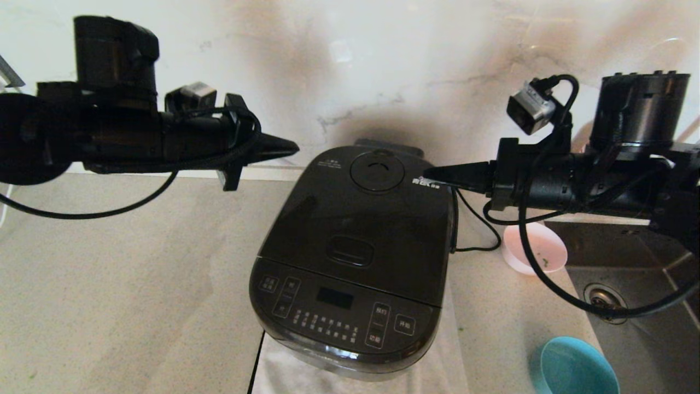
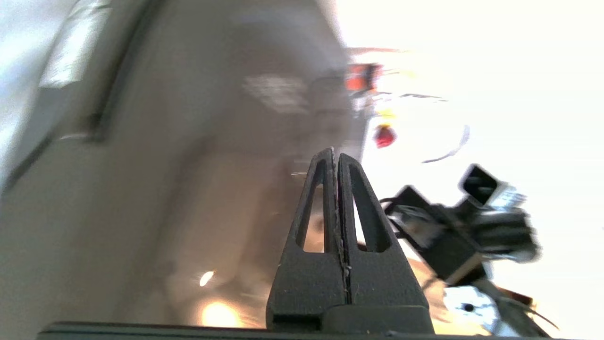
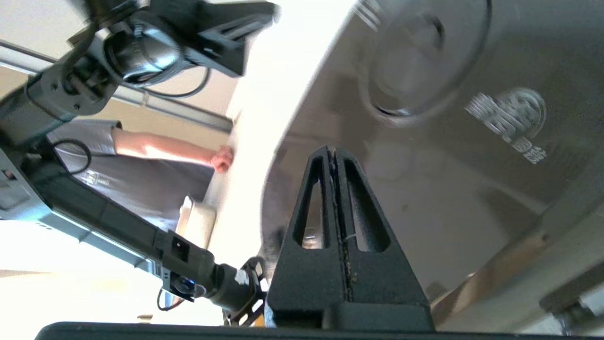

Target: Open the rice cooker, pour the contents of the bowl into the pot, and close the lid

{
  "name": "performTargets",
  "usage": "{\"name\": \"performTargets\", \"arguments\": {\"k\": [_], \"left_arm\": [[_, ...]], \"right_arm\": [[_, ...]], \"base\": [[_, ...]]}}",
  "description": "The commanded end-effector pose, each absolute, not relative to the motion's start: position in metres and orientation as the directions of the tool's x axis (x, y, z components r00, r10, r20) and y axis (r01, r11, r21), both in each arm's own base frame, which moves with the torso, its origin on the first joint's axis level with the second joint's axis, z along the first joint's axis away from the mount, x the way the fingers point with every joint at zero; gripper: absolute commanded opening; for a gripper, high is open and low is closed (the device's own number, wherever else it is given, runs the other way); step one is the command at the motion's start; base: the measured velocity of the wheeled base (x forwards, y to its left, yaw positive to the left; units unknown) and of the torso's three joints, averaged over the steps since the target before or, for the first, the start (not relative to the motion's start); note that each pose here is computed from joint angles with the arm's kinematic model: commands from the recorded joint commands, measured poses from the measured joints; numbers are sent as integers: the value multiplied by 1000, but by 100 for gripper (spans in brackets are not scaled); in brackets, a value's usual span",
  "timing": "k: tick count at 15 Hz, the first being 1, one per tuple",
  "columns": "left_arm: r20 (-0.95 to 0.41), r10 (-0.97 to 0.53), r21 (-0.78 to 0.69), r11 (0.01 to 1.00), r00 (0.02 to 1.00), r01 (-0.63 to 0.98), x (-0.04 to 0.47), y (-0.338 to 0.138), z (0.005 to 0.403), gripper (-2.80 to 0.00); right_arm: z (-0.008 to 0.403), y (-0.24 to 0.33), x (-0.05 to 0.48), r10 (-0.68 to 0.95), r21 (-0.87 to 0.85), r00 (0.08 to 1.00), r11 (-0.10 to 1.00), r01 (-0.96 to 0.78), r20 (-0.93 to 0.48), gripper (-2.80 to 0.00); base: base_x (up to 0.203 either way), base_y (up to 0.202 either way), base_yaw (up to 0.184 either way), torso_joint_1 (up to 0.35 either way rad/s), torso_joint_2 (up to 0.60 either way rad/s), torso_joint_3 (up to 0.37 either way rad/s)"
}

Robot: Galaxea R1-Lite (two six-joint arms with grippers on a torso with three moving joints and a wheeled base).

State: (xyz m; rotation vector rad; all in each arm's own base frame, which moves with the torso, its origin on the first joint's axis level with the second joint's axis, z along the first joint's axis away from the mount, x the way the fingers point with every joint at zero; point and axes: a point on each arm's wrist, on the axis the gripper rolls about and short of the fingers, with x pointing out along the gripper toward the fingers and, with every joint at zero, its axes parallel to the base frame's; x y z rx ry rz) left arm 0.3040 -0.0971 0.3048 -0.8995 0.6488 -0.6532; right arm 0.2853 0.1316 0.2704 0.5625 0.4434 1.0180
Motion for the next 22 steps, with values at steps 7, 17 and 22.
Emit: {"name": "performTargets", "arguments": {"k": [7,17,22], "left_arm": [[-164,-295,-310,921,941,235,215,-61,357,-280],[98,429,105,893,898,-438,37,8,248,-280],[190,432,73,889,882,-451,-17,10,174,-280]], "right_arm": [[325,52,244,681,533,730,639,-554,-57,-280],[314,43,204,97,161,968,985,-60,-230,-280],[294,65,188,143,134,949,985,-109,-283,-280]], "base": [[0,0,0,0,0,0],[0,0,0,0,0,0],[0,0,0,0,0,0]]}}
